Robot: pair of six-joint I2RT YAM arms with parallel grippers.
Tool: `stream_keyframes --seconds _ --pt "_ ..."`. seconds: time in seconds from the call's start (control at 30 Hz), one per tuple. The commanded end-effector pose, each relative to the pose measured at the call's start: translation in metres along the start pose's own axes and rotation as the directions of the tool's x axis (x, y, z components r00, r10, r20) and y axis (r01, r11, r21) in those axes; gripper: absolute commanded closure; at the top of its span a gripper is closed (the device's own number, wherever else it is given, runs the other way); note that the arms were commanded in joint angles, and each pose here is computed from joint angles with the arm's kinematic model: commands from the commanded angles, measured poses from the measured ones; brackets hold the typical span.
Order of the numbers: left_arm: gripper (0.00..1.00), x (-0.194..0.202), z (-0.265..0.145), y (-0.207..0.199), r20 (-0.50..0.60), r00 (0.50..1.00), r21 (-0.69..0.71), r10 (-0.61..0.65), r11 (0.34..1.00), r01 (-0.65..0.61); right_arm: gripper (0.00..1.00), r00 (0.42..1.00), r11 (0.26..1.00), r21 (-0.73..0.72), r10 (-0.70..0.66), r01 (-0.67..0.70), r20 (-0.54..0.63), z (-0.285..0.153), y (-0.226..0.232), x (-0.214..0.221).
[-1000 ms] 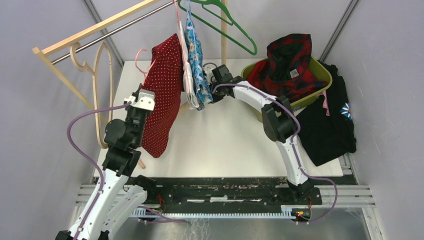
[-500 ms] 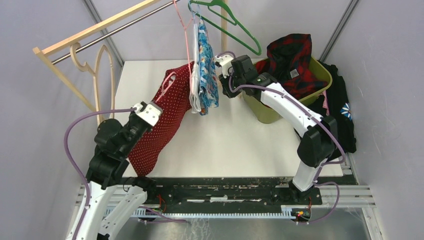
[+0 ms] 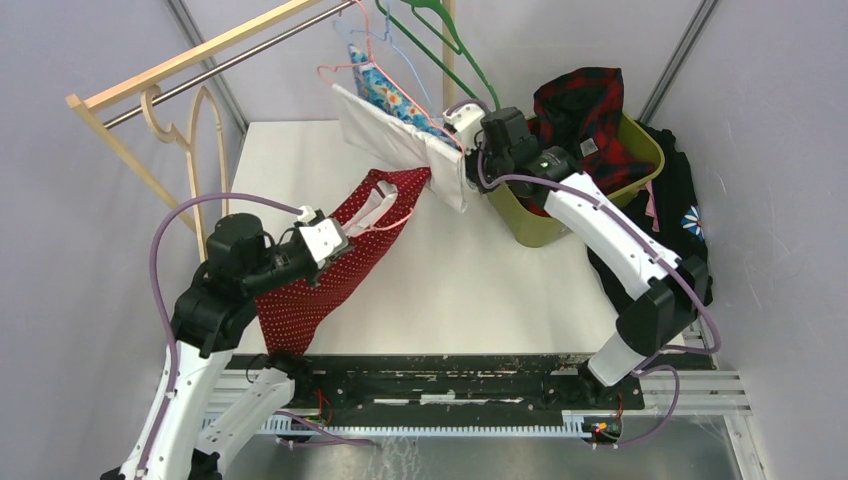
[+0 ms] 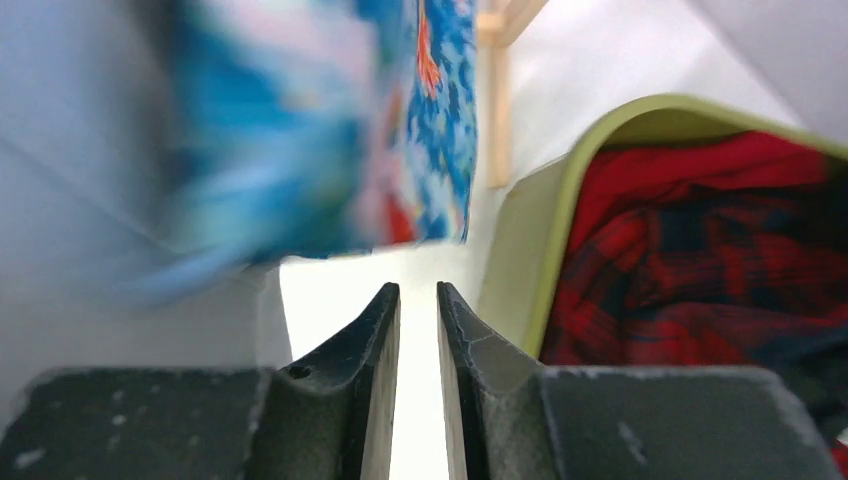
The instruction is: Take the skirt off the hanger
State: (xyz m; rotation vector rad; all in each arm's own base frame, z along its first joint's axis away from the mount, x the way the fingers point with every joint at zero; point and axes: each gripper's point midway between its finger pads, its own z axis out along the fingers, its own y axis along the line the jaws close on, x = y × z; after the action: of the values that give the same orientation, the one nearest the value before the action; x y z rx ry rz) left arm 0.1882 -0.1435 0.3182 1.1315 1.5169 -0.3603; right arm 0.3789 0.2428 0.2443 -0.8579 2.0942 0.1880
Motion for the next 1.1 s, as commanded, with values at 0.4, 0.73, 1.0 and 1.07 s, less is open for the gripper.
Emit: stream_keyframes --seconds 0.4,0.73,1.0,1.07 --pt "0.97 -0.071 -0.015 -0.030 0.136 0.991 0.265 -0.017 0.964 -0.020 0.72 0.923 0.850 0.523 -0.148 -0.064 0.355 -0.154 -0.104 -0.099" --pt "0.97 -0.118 -0.013 -0.008 0.259 0.966 0.226 0.011 0.972 -0.072 0.69 0.863 0.829 0.537 -0.148 -0.158 0.482 -0.190 -0.114 -0.134" --pt "0.97 -0.122 0.041 0.036 0.330 0.939 0.113 0.100 0.983 -0.144 0.69 0.833 0.947 0.319 -0.143 -0.042 0.535 -0.196 -0.068 -0.137" --pt "0.97 -0.124 0.052 0.039 0.348 0.931 0.122 0.111 0.979 -0.163 0.70 0.828 0.968 0.249 -0.138 -0.002 0.543 -0.198 -0.054 -0.136"
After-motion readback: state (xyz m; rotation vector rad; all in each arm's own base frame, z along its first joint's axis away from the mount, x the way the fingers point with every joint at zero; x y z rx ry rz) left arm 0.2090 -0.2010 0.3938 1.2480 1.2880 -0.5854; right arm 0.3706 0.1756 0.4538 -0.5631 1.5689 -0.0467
